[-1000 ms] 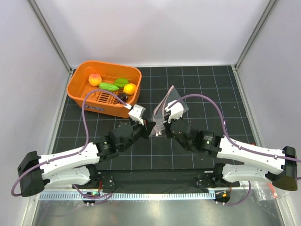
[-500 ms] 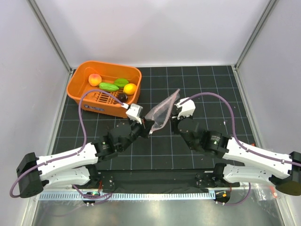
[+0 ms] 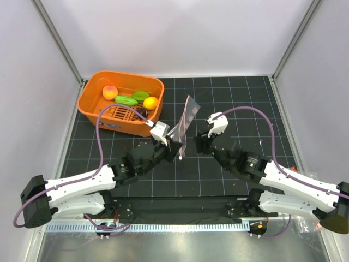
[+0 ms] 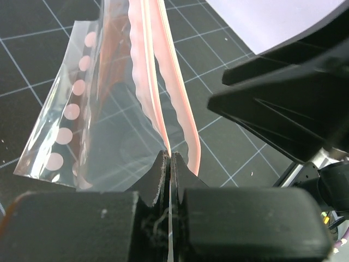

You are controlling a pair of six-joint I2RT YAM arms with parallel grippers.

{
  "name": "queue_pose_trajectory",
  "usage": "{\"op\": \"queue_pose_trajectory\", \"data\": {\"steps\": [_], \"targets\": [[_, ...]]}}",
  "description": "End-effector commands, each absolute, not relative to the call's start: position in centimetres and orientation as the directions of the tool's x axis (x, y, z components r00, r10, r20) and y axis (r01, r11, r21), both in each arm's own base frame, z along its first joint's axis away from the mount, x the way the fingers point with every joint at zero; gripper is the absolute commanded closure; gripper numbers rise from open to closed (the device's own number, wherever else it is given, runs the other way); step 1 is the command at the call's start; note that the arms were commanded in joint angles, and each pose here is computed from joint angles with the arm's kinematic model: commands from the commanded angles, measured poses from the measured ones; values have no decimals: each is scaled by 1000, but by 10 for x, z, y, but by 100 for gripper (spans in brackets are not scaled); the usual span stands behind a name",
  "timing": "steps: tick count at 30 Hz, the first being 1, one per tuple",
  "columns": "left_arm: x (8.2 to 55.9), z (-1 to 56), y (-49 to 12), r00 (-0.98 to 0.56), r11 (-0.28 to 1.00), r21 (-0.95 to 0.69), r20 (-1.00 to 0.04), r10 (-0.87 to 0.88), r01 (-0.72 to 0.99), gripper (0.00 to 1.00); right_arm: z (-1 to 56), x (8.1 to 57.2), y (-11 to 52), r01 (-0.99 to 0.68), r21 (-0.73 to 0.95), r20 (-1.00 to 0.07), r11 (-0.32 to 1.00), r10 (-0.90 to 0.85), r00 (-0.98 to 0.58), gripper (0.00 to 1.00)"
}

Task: Place the food in the zip-top bag and seal the zipper
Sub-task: Open the zipper of the food storage bag.

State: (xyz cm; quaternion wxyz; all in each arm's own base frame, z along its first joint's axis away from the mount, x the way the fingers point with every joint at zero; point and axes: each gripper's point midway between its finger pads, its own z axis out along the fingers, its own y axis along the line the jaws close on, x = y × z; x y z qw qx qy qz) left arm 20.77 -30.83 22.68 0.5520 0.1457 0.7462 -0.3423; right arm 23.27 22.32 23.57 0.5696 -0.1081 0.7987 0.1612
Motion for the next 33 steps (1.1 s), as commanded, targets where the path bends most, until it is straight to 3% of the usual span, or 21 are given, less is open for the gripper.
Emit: {"op": "queue_pose_trajectory", "data": {"steps": [1, 6, 17, 31, 33], "targets": [[209, 249, -317, -321, 697, -367, -925, -204, 616, 100, 269, 221, 244, -490, 231, -957, 840, 106, -270, 47], [208, 247, -320, -328, 690, -368, -924, -196, 623, 100, 272, 213, 253, -558, 237, -960, 796, 105, -258, 43], [199, 244, -334, -343, 661, -365, -924, -170, 655, 100, 261, 220, 268, -565, 208, -959, 799, 53, -278, 51], [181, 248, -348, -330, 613, -343, -934, -139, 712, 100, 246, 258, 217, -251, 161, -955, 954, 86, -284, 61], [179, 247, -349, -328, 614, -337, -936, -132, 714, 100, 245, 262, 209, -222, 174, -951, 960, 105, -291, 70]]}}
